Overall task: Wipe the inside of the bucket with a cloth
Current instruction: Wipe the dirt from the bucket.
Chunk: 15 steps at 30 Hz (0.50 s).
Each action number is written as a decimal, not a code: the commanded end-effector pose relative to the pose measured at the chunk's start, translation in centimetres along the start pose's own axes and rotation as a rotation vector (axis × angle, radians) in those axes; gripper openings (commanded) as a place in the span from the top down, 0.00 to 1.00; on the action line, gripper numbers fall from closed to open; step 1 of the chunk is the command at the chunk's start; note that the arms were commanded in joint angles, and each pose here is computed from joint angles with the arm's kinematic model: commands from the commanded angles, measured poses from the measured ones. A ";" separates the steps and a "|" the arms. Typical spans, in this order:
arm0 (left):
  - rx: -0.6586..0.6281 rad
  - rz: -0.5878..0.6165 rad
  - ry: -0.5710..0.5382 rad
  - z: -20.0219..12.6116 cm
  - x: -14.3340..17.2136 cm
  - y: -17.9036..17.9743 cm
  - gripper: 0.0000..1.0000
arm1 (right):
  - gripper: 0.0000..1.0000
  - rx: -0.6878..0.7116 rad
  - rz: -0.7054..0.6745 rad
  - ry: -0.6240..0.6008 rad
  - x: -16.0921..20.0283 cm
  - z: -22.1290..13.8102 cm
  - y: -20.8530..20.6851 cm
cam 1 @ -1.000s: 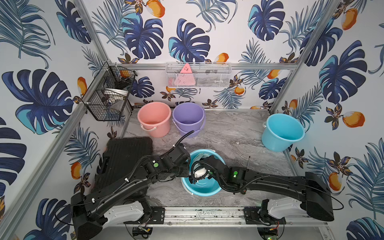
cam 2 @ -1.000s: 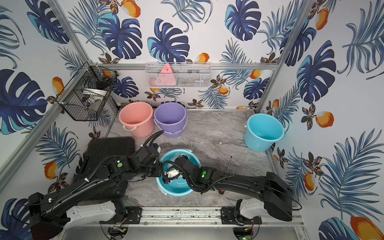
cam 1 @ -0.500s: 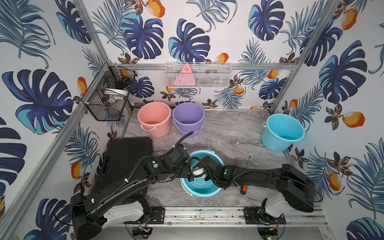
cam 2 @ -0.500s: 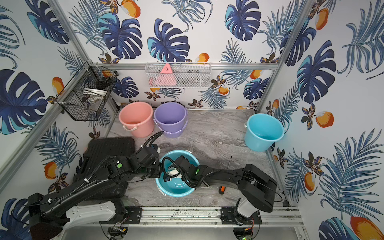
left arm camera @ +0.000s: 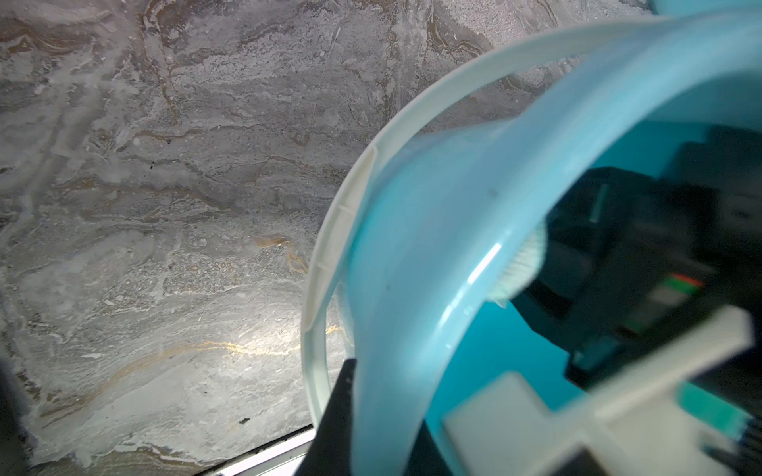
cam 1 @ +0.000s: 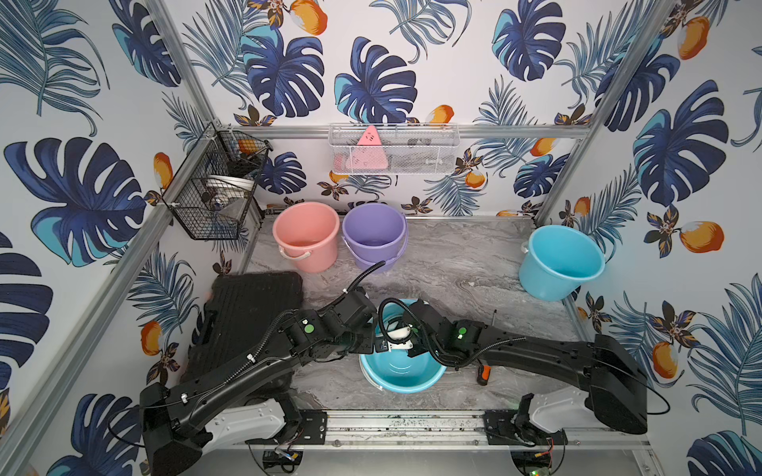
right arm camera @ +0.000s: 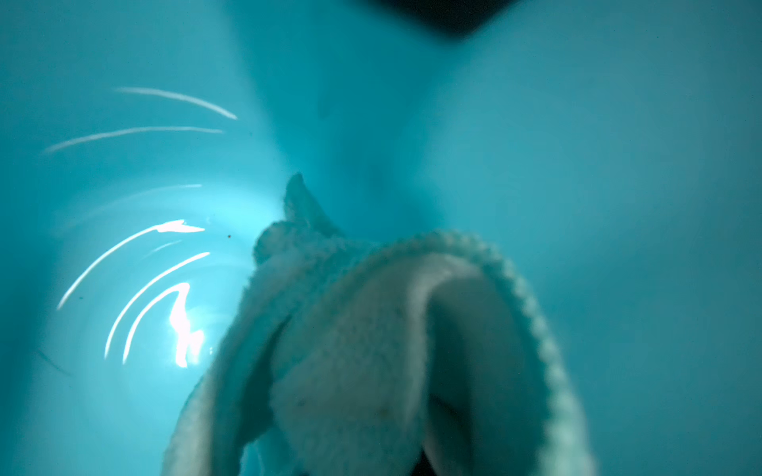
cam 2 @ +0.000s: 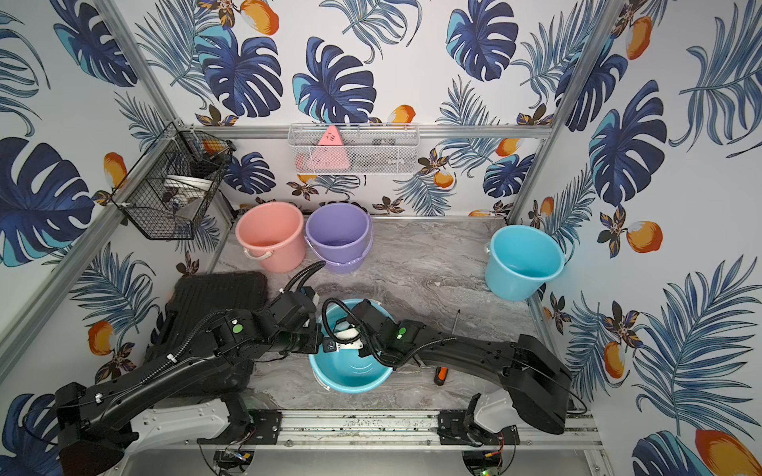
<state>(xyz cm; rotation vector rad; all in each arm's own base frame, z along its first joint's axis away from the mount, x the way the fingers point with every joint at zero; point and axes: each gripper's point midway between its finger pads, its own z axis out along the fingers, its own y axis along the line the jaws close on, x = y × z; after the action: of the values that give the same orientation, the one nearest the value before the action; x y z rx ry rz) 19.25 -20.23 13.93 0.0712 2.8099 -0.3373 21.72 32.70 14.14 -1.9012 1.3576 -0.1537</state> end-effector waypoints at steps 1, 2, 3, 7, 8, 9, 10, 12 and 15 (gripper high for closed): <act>0.041 0.000 -0.035 -0.1 -1.0 -1.1 1.00 | 1.00 -0.045 0.042 -0.095 -1.6 -2.4 0.0; 0.041 -0.002 -0.034 0.0 -1.0 -1.1 1.00 | 1.00 -0.043 0.053 -0.137 -2.3 -3.2 -0.3; 0.043 -0.003 -0.035 0.0 -1.0 -1.2 1.00 | 1.00 -0.042 0.063 -0.175 -3.0 -3.9 -0.5; 0.046 -0.003 -0.037 -0.1 -1.1 -1.3 1.00 | 1.00 -0.030 0.109 -0.327 -5.7 -6.6 -1.7; 0.045 -0.001 -0.037 -0.1 -1.1 -1.3 1.00 | 1.00 -0.022 0.121 -0.357 -6.3 -7.1 -2.0; 0.044 -0.001 -0.037 -0.1 -1.1 -1.3 1.00 | 1.00 -0.012 0.130 -0.381 -6.7 -7.4 -2.4; 0.046 0.000 -0.038 -0.1 -1.1 -1.3 1.00 | 1.00 0.000 0.142 -0.401 -7.0 -7.7 -2.7; 0.048 0.001 -0.038 -0.2 -1.1 -1.3 1.00 | 1.00 0.030 0.156 -0.426 -7.4 -8.0 -3.4; 0.047 0.002 -0.039 -0.4 -1.1 -1.3 1.00 | 1.00 0.127 0.197 -0.380 -6.8 -7.6 -5.3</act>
<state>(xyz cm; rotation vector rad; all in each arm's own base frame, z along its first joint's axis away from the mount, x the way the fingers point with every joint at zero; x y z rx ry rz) 19.38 -20.49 14.04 0.0720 2.8073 -0.3479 17.69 34.53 23.04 -1.7029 1.2287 0.2199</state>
